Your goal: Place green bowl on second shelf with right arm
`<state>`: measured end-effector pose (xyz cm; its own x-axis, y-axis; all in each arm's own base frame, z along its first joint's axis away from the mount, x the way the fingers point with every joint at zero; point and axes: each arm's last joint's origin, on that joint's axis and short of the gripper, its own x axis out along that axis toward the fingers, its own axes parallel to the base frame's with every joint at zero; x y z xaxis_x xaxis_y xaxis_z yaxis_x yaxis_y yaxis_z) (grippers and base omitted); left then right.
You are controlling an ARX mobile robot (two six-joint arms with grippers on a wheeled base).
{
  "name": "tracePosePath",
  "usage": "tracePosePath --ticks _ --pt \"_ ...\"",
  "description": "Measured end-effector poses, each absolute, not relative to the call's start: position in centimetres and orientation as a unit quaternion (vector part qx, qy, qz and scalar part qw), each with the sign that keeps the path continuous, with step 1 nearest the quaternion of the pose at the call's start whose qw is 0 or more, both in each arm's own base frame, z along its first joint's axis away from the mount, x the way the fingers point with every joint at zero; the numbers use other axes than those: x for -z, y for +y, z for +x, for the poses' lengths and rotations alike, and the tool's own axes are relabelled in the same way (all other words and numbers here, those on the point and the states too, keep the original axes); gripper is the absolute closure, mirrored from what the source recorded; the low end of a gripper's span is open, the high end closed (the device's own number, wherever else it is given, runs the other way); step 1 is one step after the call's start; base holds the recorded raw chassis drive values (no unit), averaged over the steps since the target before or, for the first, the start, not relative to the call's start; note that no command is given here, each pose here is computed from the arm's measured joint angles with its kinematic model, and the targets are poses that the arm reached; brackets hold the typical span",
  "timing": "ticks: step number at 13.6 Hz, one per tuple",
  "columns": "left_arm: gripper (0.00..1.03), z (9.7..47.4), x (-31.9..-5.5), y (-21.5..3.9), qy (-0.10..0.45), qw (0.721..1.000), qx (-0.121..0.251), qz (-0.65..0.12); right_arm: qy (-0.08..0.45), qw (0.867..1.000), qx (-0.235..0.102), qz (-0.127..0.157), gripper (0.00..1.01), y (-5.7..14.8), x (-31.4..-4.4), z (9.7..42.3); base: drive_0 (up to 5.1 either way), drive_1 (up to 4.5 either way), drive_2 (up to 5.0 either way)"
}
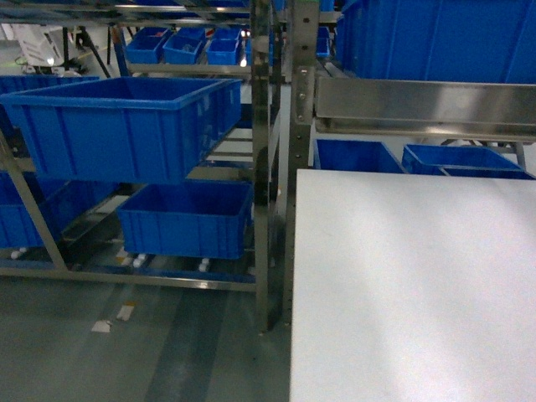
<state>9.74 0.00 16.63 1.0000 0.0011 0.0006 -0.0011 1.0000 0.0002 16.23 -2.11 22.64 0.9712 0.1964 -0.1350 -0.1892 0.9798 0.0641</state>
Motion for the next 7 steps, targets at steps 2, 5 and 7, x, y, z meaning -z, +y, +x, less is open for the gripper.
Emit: tracePosePath --ticks 2,5,7 --pt "0.05 9.74 -16.64 0.00 0.000 1.000 0.000 0.000 0.072 0.992 -0.097 0.026 0.99 -2.11 -22.61 16.22 -5.0 2.37 2.4" --pt "0.05 9.74 -16.65 0.00 -0.001 1.000 0.000 0.000 0.073 0.992 -0.098 0.026 0.99 -2.10 -22.60 16.23 -5.0 2.37 2.4" --pt "0.05 9.74 -16.65 0.00 0.000 1.000 0.000 0.000 0.072 0.992 -0.097 0.026 0.99 -2.11 -22.61 16.23 -5.0 2.37 2.4"
